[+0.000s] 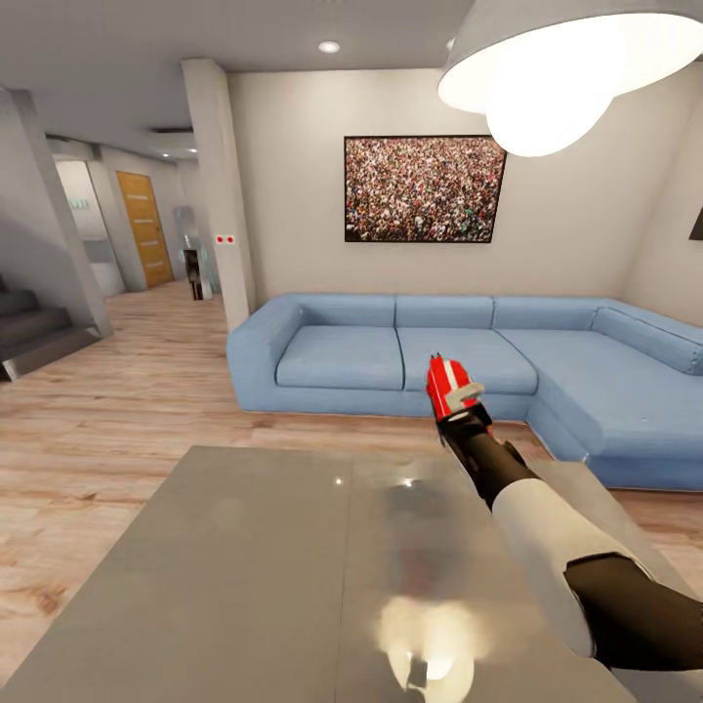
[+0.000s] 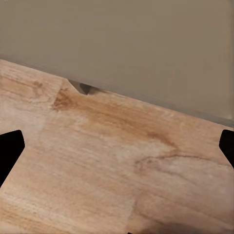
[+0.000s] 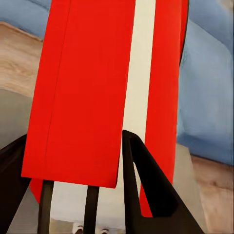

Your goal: Turn on the radio receiver that's on the table in the living room.

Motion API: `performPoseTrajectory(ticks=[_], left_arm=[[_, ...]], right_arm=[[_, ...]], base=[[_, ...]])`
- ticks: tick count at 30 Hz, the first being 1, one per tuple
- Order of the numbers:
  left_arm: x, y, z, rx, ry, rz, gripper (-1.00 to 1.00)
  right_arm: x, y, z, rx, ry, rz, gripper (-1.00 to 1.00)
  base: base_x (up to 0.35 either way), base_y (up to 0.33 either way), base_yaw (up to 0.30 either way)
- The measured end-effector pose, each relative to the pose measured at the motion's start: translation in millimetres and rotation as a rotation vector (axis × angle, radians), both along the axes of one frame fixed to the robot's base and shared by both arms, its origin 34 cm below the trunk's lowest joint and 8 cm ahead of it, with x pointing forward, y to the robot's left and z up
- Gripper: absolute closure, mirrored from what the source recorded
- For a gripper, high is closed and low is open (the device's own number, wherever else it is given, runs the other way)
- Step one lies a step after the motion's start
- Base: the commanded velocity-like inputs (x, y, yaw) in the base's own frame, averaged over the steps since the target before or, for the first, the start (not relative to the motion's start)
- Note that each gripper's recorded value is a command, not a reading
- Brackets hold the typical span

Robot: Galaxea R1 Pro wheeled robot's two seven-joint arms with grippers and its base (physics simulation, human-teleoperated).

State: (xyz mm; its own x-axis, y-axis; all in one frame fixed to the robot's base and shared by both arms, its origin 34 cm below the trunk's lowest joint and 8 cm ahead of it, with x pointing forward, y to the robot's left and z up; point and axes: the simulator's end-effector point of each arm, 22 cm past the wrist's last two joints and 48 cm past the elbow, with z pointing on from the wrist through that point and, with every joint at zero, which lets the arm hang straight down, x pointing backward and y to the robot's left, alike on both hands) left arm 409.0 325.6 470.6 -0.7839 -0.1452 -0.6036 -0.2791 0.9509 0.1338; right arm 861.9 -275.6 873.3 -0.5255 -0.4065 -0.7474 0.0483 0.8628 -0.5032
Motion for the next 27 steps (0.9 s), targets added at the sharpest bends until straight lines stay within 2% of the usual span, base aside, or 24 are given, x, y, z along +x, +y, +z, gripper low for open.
performPoseTrajectory(ticks=[1, 3, 4, 6, 7, 8, 10, 11, 13, 15, 17, 20, 22, 24, 26, 27], left_arm=[[-0.2, 0.0, -0.1, 0.0, 0.0, 0.0, -1.0], [-0.1, 0.0, 0.0, 0.0, 0.0, 0.0, -1.0], [0.0, 0.0, 0.0, 0.0, 0.0, 0.0, -1.0], [-0.1, 0.0, -0.1, 0.0, 0.0, 0.0, -1.0], [-0.1, 0.0, 0.0, 0.0, 0.0, 0.0, -1.0], [0.0, 0.0, 0.0, 0.0, 0.0, 0.0, -1.0], [0.0, 0.1, 0.0, 0.0, 0.0, 0.0, -1.0], [0.0, 0.1, 0.0, 0.0, 0.0, 0.0, -1.0], [0.0, 0.1, 0.0, 0.0, 0.0, 0.0, -1.0], [-0.1, 0.2, 0.0, 0.0, 0.0, 0.0, -1.0], [-0.1, 0.2, 0.0, 0.0, 0.0, 0.0, -1.0], [-0.3, 0.6, 0.0, 0.001, 0.0, 0.002, -1.0], [-0.4, 0.7, -0.1, 0.001, 0.001, 0.002, -1.0], [-0.4, 0.7, 0.0, 0.001, 0.001, 0.002, -1.0], [-0.3, 0.8, 0.0, 0.001, 0.001, 0.002, -1.0], [-0.2, 0.8, 0.0, 0.001, 0.001, 0.002, -1.0]], right_arm=[[0.4, 2.8, 2.9, -0.007, -0.015, -0.01, 1.0], [1.3, 4.2, 16.4, -0.101, -0.052, -0.019, 1.0], [1.6, 5.6, 20.6, -0.131, -0.064, -0.019, 1.0], [2.6, 16.7, 40.3, -0.27, -0.126, -0.006, 1.0], [2.6, 18.2, 48.6, -0.322, -0.145, -0.004, 1.0], [1.9, 22.5, 52.5, -0.348, -0.167, -0.005, 1.0], [-0.8, 26.9, 69.0, -0.444, -0.222, -0.016, 1.0], [-2.5, 28.6, 75.5, -0.473, -0.249, -0.025, 1.0], [-4.5, 31.0, 83.2, -0.493, -0.29, -0.038, 1.0], [-7.4, 36.7, 100.8, -0.553, -0.362, -0.046, 1.0], [-10.8, 39.7, 108.5, -0.579, -0.403, -0.057, 1.0], [-19.2, 54.7, 129.0, -0.68, -0.496, -0.056, 1.0], [-22.0, 60.7, 131.4, -0.702, -0.519, -0.05, 1.0], [-24.8, 72.5, 136.0, -0.749, -0.547, -0.026, 1.0], [-25.9, 77.5, 133.8, -0.774, -0.552, -0.011, 1.0], [-27.2, 81.2, 130.5, -0.805, -0.555, 0.002, 1.0]], base=[[0.0, 0.0, 0.0], [0.0, 0.0, 0.0], [0.0, 0.0, 0.0], [0.0, 0.0, 0.0], [0.0, 0.0, 0.0], [0.0, 0.0, 0.0], [0.0, 0.0, 0.0], [0.0, 0.0, 0.0], [0.0, 0.0, 0.0], [0.0, 0.0, 0.0], [0.0, 0.0, 0.0], [0.0, 0.0, 0.0], [0.0, 0.0, 0.0], [0.0, 0.0, 0.0], [0.0, 0.0, 0.0], [0.0, 0.0, 0.0]])
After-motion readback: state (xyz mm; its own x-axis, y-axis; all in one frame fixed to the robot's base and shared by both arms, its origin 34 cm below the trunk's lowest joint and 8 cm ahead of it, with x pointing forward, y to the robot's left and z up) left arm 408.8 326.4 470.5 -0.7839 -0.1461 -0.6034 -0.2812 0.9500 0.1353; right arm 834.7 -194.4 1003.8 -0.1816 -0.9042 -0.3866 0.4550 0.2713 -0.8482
